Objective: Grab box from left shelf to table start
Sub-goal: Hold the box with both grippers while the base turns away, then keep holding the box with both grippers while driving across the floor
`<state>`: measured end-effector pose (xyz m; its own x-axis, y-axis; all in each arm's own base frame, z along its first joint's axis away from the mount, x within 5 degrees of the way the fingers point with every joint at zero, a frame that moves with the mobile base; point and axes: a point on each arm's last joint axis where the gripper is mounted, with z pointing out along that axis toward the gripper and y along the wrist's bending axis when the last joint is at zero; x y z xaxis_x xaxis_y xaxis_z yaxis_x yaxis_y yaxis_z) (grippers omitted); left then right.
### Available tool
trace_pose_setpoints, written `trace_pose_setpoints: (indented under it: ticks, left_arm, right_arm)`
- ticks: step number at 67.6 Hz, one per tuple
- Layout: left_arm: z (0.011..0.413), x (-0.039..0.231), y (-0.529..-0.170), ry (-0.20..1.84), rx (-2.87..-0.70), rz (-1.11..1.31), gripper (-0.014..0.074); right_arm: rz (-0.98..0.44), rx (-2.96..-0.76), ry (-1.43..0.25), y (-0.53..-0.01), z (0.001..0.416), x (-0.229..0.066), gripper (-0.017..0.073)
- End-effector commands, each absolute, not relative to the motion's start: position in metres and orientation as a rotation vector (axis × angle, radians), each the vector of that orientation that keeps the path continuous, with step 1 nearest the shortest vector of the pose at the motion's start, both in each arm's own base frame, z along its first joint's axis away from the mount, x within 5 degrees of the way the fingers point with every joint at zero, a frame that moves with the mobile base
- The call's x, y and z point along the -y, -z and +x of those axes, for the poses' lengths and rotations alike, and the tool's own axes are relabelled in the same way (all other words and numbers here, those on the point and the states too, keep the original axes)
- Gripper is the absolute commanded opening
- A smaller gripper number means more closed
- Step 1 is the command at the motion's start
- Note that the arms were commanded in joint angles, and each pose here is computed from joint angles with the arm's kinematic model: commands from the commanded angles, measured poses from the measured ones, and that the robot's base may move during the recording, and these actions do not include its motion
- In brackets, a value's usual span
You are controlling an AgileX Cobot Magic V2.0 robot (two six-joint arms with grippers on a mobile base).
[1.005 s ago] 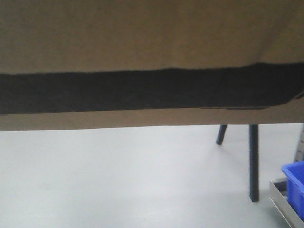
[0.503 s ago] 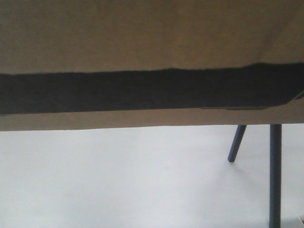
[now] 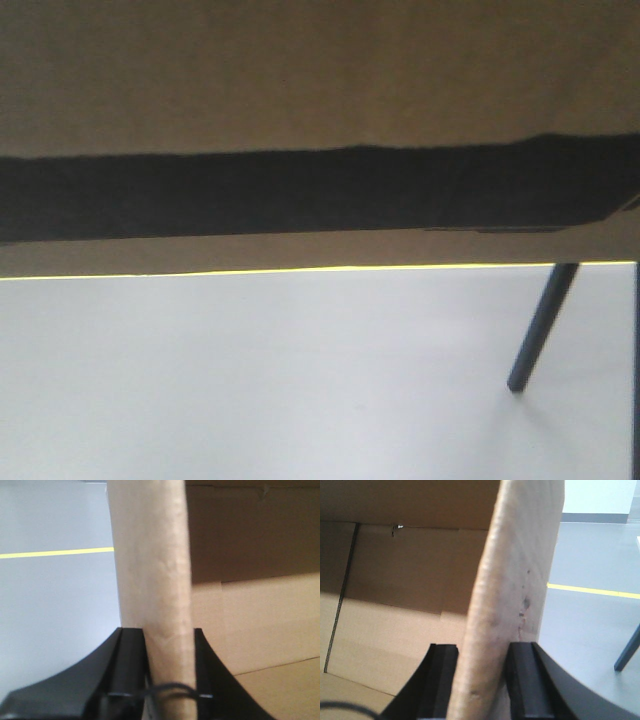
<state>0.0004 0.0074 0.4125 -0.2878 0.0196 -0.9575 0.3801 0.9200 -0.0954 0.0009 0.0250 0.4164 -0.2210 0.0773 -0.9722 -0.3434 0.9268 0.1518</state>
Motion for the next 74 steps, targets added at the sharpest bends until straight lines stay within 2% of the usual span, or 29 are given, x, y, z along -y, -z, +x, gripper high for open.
trace_pose_setpoints:
  ticks: [1, 74]
  left_arm:
    - [-0.0089, 0.0002, -0.4418, 0.578, -1.598, 0.309, -0.0092]
    - [-0.0092, 0.0006, -0.4418, 0.584, -1.598, 0.307, -0.0092]
  right_arm:
    - [-0.177, -1.600, -0.382, -0.4369, 0.0031, -0.0231, 0.0058]
    - [-0.179, -1.604, -0.382, -0.4366, 0.0030, -0.0232, 0.0058]
